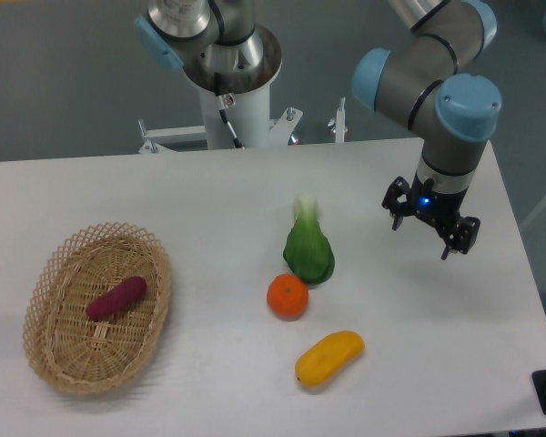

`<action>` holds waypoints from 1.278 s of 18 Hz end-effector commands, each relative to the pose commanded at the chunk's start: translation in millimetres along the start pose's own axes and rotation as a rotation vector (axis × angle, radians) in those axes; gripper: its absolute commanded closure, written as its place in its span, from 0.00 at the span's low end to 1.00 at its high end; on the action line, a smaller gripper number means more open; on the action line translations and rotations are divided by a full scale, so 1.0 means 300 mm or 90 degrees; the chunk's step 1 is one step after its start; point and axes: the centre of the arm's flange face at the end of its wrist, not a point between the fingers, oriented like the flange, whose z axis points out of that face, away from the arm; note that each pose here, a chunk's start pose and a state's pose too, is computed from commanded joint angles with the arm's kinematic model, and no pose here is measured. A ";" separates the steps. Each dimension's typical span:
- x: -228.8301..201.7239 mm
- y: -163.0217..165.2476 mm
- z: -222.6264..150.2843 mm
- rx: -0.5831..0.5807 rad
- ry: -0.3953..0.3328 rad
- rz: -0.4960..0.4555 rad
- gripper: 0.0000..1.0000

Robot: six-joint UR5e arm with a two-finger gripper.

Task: Pick up the sweet potato from the basket
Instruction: 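Move the open gripper over the purple sweet potato in the basket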

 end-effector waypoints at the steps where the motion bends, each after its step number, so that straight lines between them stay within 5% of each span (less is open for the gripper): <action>1: 0.002 0.000 0.002 0.000 0.001 0.000 0.00; 13: 0.045 -0.111 0.016 0.063 0.016 -0.044 0.00; 23: 0.305 -0.592 0.017 0.072 0.043 -0.080 0.00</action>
